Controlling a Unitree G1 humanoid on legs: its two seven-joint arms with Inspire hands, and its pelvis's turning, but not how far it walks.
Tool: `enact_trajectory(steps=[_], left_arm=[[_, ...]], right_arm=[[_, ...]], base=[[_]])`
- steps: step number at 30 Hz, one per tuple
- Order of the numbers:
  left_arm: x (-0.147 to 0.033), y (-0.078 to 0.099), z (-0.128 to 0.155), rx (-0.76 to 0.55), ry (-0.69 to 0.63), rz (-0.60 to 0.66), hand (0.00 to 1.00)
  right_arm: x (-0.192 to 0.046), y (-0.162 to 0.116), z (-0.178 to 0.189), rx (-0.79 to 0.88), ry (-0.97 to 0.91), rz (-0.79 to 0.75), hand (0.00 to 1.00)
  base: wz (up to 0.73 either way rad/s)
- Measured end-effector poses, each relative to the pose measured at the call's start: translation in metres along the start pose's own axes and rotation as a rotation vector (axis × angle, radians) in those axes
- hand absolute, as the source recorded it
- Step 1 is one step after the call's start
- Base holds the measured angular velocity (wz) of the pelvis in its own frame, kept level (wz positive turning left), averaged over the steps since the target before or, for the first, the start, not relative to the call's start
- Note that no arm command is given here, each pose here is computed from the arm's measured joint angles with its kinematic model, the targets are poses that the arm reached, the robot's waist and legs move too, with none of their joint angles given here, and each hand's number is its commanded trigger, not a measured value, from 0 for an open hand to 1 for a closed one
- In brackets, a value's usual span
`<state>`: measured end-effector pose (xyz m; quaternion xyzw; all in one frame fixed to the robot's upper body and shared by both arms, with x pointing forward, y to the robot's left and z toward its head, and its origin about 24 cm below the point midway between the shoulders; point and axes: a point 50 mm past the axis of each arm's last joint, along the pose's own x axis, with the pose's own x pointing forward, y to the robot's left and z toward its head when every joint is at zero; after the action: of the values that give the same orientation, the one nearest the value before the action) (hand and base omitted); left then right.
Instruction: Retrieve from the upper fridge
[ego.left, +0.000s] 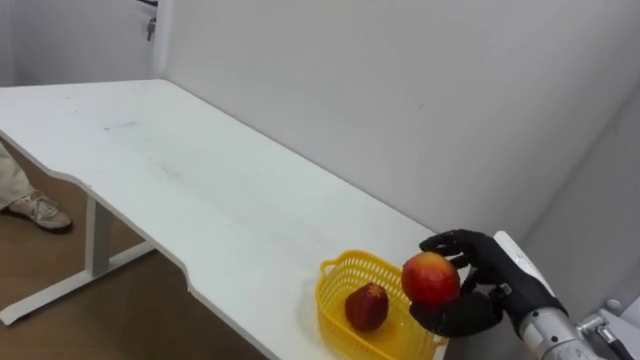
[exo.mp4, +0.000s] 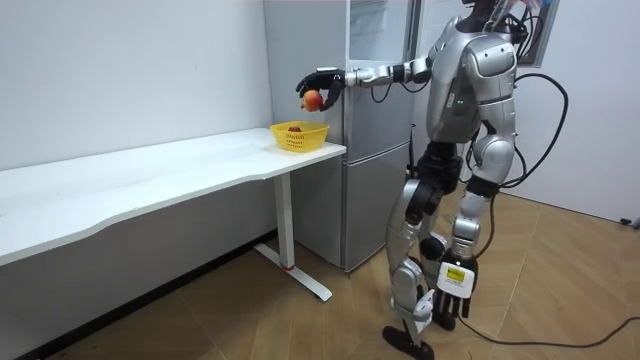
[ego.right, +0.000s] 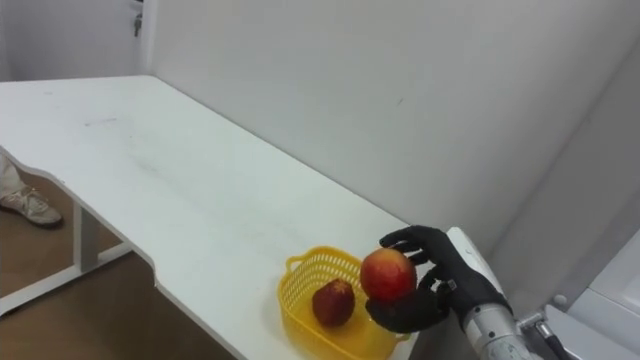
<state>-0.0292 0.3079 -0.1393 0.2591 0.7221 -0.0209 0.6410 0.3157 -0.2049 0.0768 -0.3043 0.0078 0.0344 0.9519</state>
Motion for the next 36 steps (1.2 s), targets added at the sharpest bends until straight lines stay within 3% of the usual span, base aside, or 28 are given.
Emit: enact_trajectory(steps=[36], left_arm=[[0.0008,-0.008,0.0046,0.041,-0.009,0.01,0.0]], right_arm=[[0.0001,0.0015,0.0005,0.001,-0.003,0.016,0.0]], base=[[0.0]])
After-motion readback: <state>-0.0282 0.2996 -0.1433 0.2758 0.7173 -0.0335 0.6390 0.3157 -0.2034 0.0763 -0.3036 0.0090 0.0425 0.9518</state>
